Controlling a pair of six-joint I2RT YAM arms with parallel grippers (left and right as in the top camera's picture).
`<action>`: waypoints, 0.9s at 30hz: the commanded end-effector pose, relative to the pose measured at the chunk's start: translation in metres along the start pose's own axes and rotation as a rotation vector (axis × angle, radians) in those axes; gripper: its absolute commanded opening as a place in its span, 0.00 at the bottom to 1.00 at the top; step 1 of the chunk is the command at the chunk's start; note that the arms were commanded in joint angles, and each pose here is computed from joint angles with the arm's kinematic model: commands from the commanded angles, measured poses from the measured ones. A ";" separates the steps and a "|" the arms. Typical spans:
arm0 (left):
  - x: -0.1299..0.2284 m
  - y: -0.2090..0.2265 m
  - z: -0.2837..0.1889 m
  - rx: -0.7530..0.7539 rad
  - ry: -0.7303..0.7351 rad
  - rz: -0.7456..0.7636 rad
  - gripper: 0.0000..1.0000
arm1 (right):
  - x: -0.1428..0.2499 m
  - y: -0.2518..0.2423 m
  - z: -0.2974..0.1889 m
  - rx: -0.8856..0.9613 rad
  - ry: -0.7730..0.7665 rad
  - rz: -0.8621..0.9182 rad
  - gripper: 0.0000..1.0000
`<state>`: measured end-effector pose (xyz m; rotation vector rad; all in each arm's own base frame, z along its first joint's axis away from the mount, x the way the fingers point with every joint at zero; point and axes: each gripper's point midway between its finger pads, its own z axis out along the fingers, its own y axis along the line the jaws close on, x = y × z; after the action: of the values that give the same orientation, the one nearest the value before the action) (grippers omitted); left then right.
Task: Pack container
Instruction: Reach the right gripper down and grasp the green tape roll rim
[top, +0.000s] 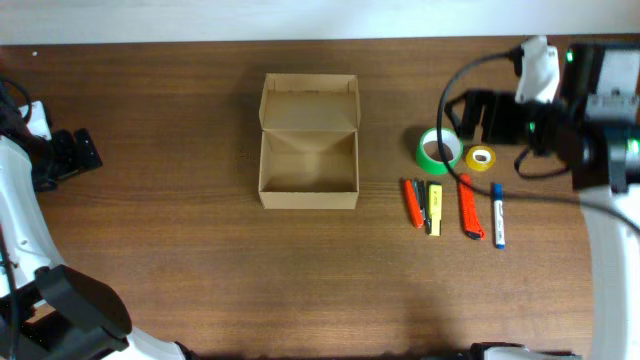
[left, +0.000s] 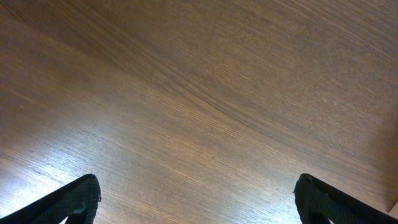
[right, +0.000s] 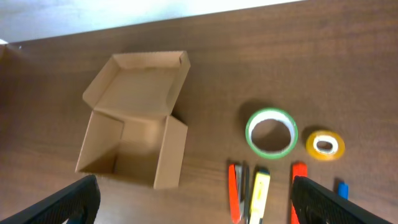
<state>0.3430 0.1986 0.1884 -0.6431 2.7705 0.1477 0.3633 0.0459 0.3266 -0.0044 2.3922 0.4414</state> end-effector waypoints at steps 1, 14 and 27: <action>0.001 0.000 0.004 0.008 0.010 0.016 0.99 | -0.013 -0.010 0.026 0.026 0.049 0.008 1.00; 0.001 0.000 0.004 0.008 0.010 0.016 1.00 | 0.039 -0.105 0.118 0.373 0.396 0.083 0.96; 0.001 0.000 0.004 0.007 0.010 0.016 1.00 | 0.072 -0.147 0.161 0.387 0.535 0.139 0.80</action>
<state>0.3430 0.1985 0.1884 -0.6430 2.7704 0.1471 0.4274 -0.0354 0.1427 0.2572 2.9261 -0.0014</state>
